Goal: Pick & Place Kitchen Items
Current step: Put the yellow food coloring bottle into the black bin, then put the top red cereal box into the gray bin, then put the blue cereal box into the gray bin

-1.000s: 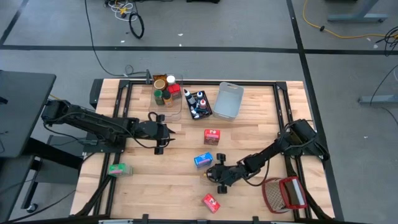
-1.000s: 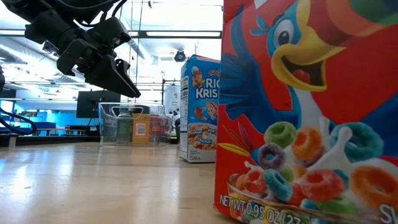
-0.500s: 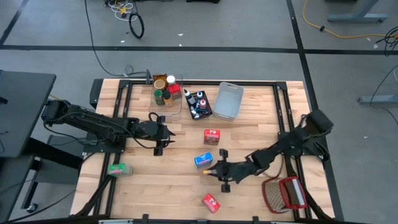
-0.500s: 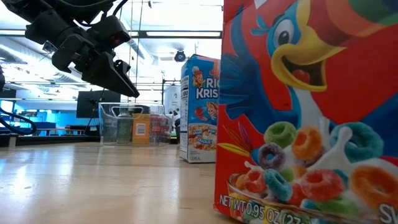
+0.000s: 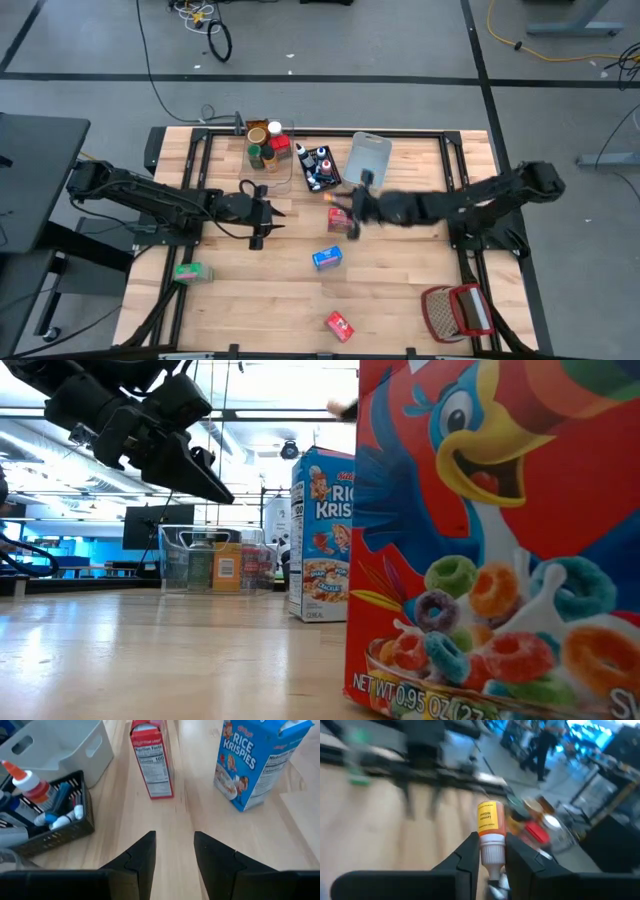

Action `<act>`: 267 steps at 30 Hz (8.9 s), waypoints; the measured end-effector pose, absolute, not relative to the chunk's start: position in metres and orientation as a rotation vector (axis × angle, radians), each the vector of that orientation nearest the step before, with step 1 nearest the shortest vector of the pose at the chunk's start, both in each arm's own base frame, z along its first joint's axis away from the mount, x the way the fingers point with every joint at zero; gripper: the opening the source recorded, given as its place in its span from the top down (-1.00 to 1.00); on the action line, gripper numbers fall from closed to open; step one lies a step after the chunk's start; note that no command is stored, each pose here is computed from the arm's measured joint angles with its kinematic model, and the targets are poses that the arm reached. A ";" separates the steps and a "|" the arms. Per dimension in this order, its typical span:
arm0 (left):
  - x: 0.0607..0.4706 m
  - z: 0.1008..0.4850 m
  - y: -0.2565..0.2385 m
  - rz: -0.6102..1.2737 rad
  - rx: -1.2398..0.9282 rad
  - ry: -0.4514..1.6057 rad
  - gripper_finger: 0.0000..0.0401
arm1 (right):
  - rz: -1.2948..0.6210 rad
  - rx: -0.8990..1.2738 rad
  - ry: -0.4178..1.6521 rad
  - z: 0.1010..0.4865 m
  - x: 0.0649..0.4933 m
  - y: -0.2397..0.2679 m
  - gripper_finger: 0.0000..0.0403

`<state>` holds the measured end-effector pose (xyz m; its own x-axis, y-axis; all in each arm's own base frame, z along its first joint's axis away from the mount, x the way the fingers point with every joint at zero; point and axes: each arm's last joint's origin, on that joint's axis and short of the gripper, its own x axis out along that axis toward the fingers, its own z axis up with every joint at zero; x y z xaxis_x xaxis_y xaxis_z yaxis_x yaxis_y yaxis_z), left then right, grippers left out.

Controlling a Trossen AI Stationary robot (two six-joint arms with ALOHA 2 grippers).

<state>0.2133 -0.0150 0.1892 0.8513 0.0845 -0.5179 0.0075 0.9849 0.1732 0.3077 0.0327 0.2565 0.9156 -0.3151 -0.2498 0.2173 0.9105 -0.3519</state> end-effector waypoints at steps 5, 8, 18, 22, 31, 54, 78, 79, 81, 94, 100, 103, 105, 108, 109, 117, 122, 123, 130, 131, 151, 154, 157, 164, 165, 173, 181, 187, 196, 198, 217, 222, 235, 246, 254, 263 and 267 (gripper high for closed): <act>0.214 0.190 -0.015 0.033 0.200 0.538 0.29 | -0.412 -0.243 0.413 0.239 0.314 -0.026 0.63; 0.214 0.190 -0.015 0.033 0.200 0.538 0.29 | -0.423 -0.160 0.509 0.226 0.310 -0.057 0.63; 0.214 0.190 -0.015 0.033 0.199 0.542 0.29 | -0.349 0.032 0.677 0.174 0.314 -0.102 0.63; 0.214 0.190 -0.015 0.033 0.199 0.546 0.29 | -0.346 0.049 0.693 0.161 0.318 -0.107 0.62; 0.214 0.190 -0.015 0.031 0.196 0.546 0.29 | -0.338 -0.026 0.630 0.164 0.323 -0.109 0.30; 0.213 0.188 -0.015 0.040 0.159 0.563 0.29 | -0.129 -0.095 0.339 0.241 0.337 -0.063 0.06; 0.211 0.185 -0.015 0.056 0.106 0.602 0.29 | -0.196 -0.073 0.715 0.213 0.317 0.051 -0.22; 0.210 0.185 -0.015 0.056 0.107 0.603 0.29 | -0.207 -0.070 0.727 0.212 0.316 0.050 -0.22; 0.210 0.185 -0.015 0.055 0.112 0.604 0.29 | -0.237 -0.104 0.739 0.211 0.315 0.049 -0.22; 0.210 0.185 -0.015 0.046 0.138 0.605 0.29 | -0.180 -0.224 0.648 0.220 0.321 0.048 -0.22; 0.210 0.185 -0.015 0.047 0.139 0.605 0.29 | -0.241 -0.199 0.768 0.212 0.316 0.031 -0.22; 0.210 0.185 -0.015 0.046 0.140 0.605 0.29 | -0.265 -0.178 0.769 0.212 0.316 0.025 -0.22; 0.210 0.185 -0.015 0.046 0.141 0.605 0.29 | -0.264 -0.169 0.769 0.212 0.317 0.022 -0.22; 0.210 0.185 -0.015 0.046 0.142 0.605 0.29 | -0.258 -0.118 0.790 0.208 0.315 0.016 -0.22; 0.210 0.185 -0.015 0.046 0.141 0.605 0.29 | -0.252 -0.092 0.799 0.205 0.314 0.015 -0.22; 0.210 0.185 -0.015 0.047 0.139 0.604 0.29 | -0.194 -0.041 0.794 0.198 0.312 0.015 -0.19; 0.210 0.185 -0.015 0.041 0.159 0.605 0.29 | -0.207 -0.067 0.875 0.193 0.307 0.010 -0.01; 0.210 0.185 -0.015 0.040 0.163 0.605 0.29 | -0.211 -0.066 0.880 0.193 0.306 0.009 0.04; 0.210 0.185 -0.015 0.043 0.162 0.605 0.29 | -0.183 -0.050 0.857 0.197 0.307 0.004 0.26; 0.210 0.185 -0.015 0.043 0.162 0.605 0.29 | -0.185 -0.048 0.847 0.200 0.306 0.003 0.26; 0.212 0.188 -0.012 0.142 0.141 0.564 0.29 | -0.826 -0.066 0.554 0.283 0.248 -0.062 0.24; 0.212 0.188 -0.012 0.130 0.181 0.567 0.29 | -0.893 -0.023 0.602 0.271 0.250 -0.081 0.24; 0.212 0.188 -0.012 0.121 0.213 0.569 0.29 | -0.953 -0.008 0.668 0.258 0.251 -0.099 0.24; 0.212 0.188 -0.012 0.100 0.283 0.575 0.29 | -1.037 0.029 0.754 0.229 0.258 -0.131 0.24; 0.212 0.188 -0.012 0.098 0.290 0.575 0.29 | -1.047 0.033 0.754 0.226 0.259 -0.135 0.24; 0.212 0.188 -0.012 0.090 0.315 0.575 0.29 | -1.080 0.111 0.731 0.208 0.261 -0.167 0.24; 0.212 0.188 -0.012 0.091 0.312 0.573 0.29 | -1.076 0.180 0.791 0.188 0.254 -0.190 0.23; 0.212 0.188 -0.012 0.091 0.314 0.573 0.29 | -1.054 0.134 0.801 0.188 0.255 -0.192 0.01; 0.212 0.188 -0.012 0.091 0.313 0.573 0.29 | -1.147 0.089 0.709 0.200 0.256 -0.194 -0.25; 0.212 0.188 -0.012 0.088 0.326 0.573 0.29 | -1.135 0.086 0.690 0.205 0.257 -0.190 -0.26; 0.217 0.196 -0.015 0.033 0.312 0.473 0.29 | -0.174 0.267 0.352 0.289 0.282 -0.031 -0.13; 0.221 0.205 -0.015 0.049 0.296 0.376 0.29 | 0.025 0.209 0.374 0.282 0.291 0.020 -0.13; 0.222 0.208 -0.017 0.007 0.200 0.339 0.29 | 0.240 -0.068 0.374 0.221 0.332 0.093 -0.24; 0.222 0.208 -0.017 0.009 0.184 0.339 0.29 | 0.226 -0.092 0.509 0.185 0.339 0.095 -0.48; 0.222 0.208 -0.017 0.010 0.182 0.339 0.29 | 0.212 -0.113 0.543 0.180 0.340 0.090 -0.36; 0.222 0.208 -0.017 0.011 0.174 0.339 0.29 | 0.197 -0.066 0.595 0.176 0.339 0.083 0.07; 0.222 0.207 -0.017 0.011 0.172 0.347 0.29 | 0.194 -0.065 0.594 0.176 0.340 0.082 0.25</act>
<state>0.2219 -0.0168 0.2068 0.9404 0.0405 -0.3376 0.0184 0.9854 0.1694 0.3395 0.0823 0.1763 0.8109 0.1627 -0.5621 -0.1998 0.9798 -0.0046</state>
